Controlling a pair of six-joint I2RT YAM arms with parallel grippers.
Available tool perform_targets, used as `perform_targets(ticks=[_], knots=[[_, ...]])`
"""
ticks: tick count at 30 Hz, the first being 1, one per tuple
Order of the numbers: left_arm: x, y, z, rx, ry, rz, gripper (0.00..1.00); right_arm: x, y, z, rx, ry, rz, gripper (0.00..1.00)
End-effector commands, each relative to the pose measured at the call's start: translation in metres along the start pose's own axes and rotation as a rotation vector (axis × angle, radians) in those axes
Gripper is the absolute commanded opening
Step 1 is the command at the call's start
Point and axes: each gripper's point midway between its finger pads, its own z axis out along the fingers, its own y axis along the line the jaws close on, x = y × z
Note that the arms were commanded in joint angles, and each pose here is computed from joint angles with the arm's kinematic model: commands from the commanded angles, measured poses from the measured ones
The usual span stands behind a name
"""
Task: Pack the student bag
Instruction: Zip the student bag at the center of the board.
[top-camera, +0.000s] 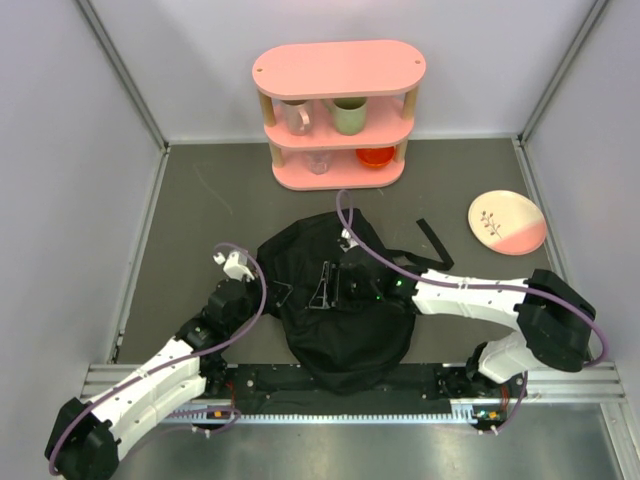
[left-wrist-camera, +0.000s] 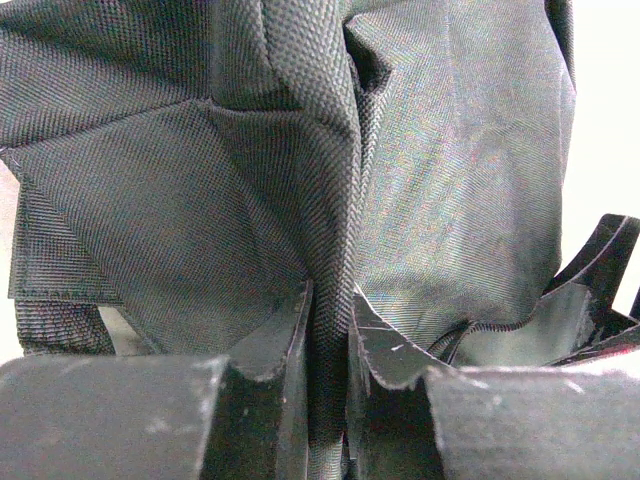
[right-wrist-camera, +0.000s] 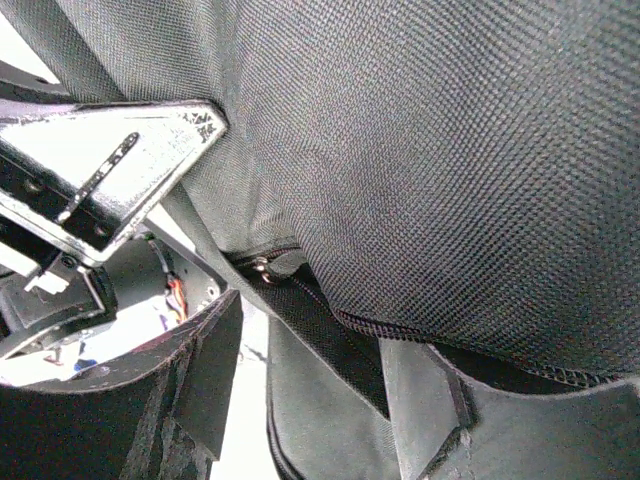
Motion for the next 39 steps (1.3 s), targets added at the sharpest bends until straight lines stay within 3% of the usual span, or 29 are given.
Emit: perform_targets(ticks=[1, 6, 16, 25, 31, 39], knots=[[0.009, -0.014, -0.002, 0.08, 0.046, -0.008, 0.19, -0.005, 0.021, 0.002, -0.032, -0.02, 0.083, 0.56], [0.011, -0.014, -0.002, 0.083, 0.052, -0.006, 0.19, -0.007, 0.009, 0.013, 0.075, -0.05, 0.155, 0.5], [0.012, -0.014, -0.001, 0.082, 0.062, 0.009, 0.18, 0.009, 0.01, 0.018, 0.205, -0.082, 0.085, 0.42], [0.01, -0.012, 0.0, 0.073, 0.053, 0.021, 0.18, -0.009, 0.022, -0.042, 0.151, -0.213, -0.081, 0.57], [0.009, -0.012, 0.0, 0.074, 0.047, 0.021, 0.18, -0.024, 0.048, -0.047, 0.086, -0.254, -0.108, 0.56], [0.007, -0.014, -0.002, 0.081, 0.041, 0.023, 0.18, -0.036, 0.053, -0.01, 0.151, -0.256, -0.121, 0.5]])
